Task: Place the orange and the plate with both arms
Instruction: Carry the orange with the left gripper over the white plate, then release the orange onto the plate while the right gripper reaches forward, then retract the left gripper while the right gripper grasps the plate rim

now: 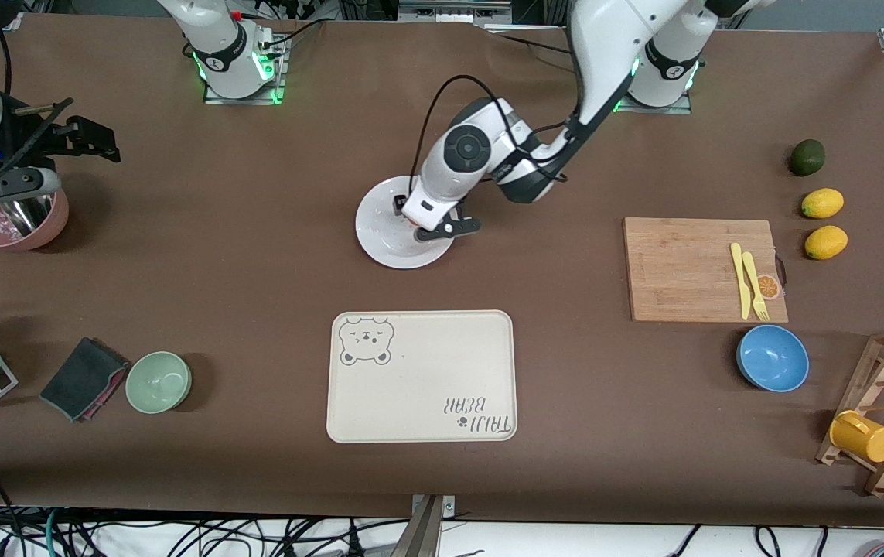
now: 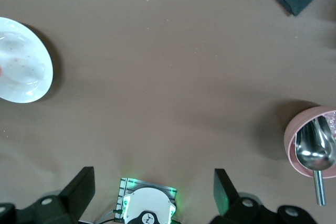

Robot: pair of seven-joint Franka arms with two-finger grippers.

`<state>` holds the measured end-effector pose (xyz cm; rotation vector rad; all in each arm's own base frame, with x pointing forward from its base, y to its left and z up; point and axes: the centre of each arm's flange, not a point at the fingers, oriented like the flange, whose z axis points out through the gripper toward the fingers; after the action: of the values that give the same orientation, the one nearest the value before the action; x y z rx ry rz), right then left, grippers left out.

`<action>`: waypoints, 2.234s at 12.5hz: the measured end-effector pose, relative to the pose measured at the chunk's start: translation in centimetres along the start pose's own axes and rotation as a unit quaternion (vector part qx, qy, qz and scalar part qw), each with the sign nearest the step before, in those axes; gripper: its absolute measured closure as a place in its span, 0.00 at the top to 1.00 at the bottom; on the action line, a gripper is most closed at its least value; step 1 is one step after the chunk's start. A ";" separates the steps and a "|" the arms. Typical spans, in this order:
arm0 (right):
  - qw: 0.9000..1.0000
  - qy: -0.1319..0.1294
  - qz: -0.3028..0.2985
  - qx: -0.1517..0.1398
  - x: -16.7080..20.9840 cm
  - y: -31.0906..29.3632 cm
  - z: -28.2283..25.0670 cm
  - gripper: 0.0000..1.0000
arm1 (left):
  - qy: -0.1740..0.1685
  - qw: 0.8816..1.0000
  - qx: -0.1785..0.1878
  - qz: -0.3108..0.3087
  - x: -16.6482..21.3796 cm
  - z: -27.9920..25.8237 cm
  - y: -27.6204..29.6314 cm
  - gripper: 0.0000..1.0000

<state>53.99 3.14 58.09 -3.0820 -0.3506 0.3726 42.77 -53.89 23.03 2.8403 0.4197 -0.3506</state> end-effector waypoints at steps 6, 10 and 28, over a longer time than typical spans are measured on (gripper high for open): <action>0.999 0.008 -0.017 0.040 1.7 -2.7 5.4 1.00 | 0.005 1.000 -0.013 -0.020 2.3 1.2 0.0 1.00; 0.996 0.029 -0.034 0.071 2.8 -6.8 9.9 1.00 | 0.048 0.998 0.041 -0.008 6.4 -9.4 -1.7 1.00; 0.927 0.122 0.021 0.353 0.0 -17.9 40.6 1.00 | 0.118 0.978 0.130 0.110 15.6 -52.0 -32.7 1.00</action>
<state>40.44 20.21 19.48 -2.3859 -0.1029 0.0778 57.46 -5.20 60.92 3.1584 0.1050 -0.0233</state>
